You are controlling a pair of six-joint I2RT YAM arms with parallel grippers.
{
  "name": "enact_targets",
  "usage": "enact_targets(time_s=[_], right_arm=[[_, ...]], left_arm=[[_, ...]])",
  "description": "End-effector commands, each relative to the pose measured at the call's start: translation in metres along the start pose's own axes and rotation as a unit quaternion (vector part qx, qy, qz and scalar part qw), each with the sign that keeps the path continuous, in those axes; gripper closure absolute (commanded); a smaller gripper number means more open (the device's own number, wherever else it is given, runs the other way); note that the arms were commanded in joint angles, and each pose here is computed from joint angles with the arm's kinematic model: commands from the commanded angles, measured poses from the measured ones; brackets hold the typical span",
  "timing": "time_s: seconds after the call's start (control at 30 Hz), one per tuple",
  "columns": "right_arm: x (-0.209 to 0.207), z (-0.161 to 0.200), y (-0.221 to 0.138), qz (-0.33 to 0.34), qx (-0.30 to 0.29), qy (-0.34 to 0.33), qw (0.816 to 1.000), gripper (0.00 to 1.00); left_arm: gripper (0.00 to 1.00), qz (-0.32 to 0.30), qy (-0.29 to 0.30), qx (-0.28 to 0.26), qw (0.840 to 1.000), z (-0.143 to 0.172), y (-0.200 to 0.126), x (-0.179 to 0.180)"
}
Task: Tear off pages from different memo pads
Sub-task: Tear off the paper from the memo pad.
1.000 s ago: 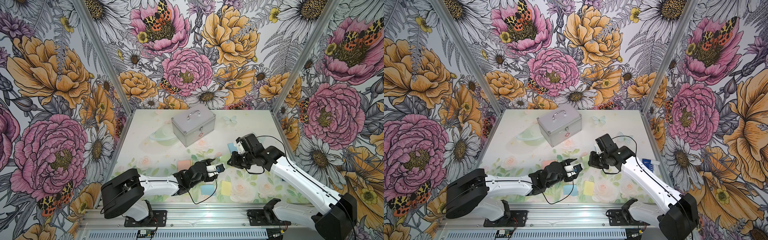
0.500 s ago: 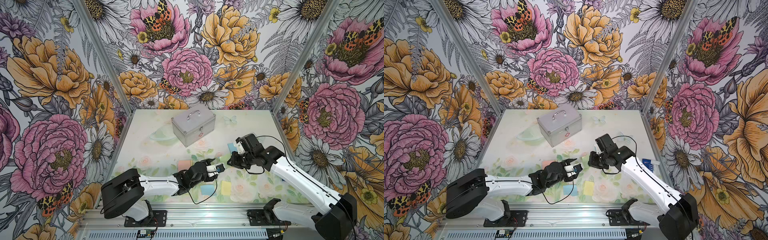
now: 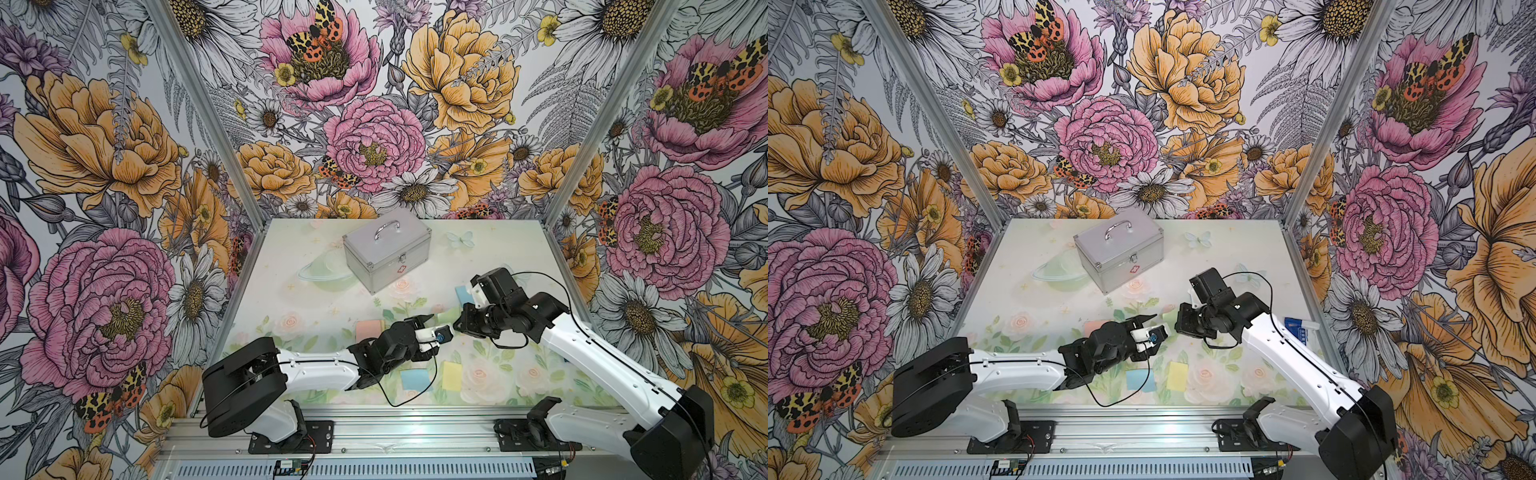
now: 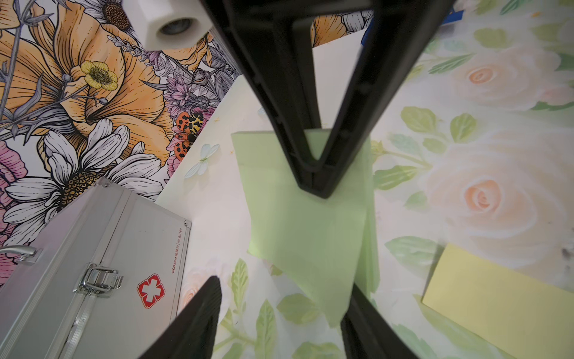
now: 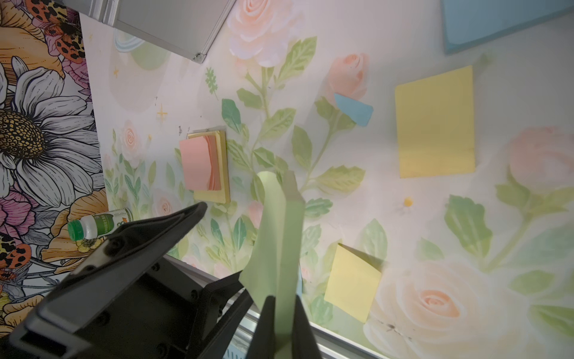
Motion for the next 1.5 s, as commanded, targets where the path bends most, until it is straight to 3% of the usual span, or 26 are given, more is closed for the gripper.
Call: enact_targets(time_s=[0.0, 0.17, 0.23, 0.37, 0.53, 0.7, 0.8, 1.13, 1.23, 1.33, 1.47], right_arm=[[0.008, -0.003, 0.000, -0.030, -0.011, 0.002, 0.999, 1.00], [0.008, -0.001, 0.002, -0.032, -0.004, 0.003, 0.999, 1.00], [0.007, 0.000, 0.004, -0.033, 0.000, 0.002, 0.999, 1.00], [0.006, 0.002, 0.007, -0.032, 0.006, 0.003, 0.999, 1.00], [0.006, 0.001, 0.008, -0.031, 0.008, 0.003, 0.999, 1.00], [0.005, -0.002, 0.008, -0.025, 0.004, 0.001, 1.000, 0.79], [0.003, -0.006, 0.008, -0.018, -0.002, 0.005, 1.000, 0.66], [-0.008, -0.029, -0.011, 0.005, -0.059, 0.004, 0.998, 0.62], [-0.016, -0.032, -0.023, 0.044, -0.102, -0.035, 0.993, 0.51], [-0.019, -0.031, -0.022, 0.048, -0.126, -0.068, 0.989, 0.51], [-0.011, -0.033, -0.005, -0.009, -0.155, -0.075, 0.985, 0.54]], left_arm=[[0.38, -0.005, 0.014, -0.013, 1.000, -0.014, 0.003, -0.001], [0.40, -0.012, 0.016, -0.017, 1.000, -0.018, 0.006, 0.000], [0.47, -0.018, 0.019, -0.016, 1.000, -0.019, 0.007, 0.001], [0.71, -0.027, 0.021, -0.012, 0.999, -0.017, 0.006, 0.003], [0.82, -0.019, 0.019, -0.013, 1.000, -0.016, 0.003, 0.001], [1.00, 0.016, 0.022, -0.003, 1.000, -0.013, 0.005, -0.007], [1.00, 0.024, 0.023, 0.016, 0.999, -0.007, 0.007, -0.010], [1.00, 0.014, -0.028, 0.064, 0.997, 0.016, 0.006, 0.000], [1.00, 0.004, -0.072, 0.081, 0.994, 0.019, 0.003, 0.013], [1.00, -0.018, -0.150, 0.129, 0.980, 0.025, 0.003, 0.036], [1.00, -0.023, -0.234, 0.197, 0.952, 0.040, 0.004, 0.061]])
Point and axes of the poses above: each gripper's point midway between its finger pads, its own y axis out along the fingers, its own x axis along the line the jaws close on, z = x × y, the point moved 6 cm from there along -y, back along the fingers, and after that the axes turned 8 degrees about -y, right-handed, at the moved point
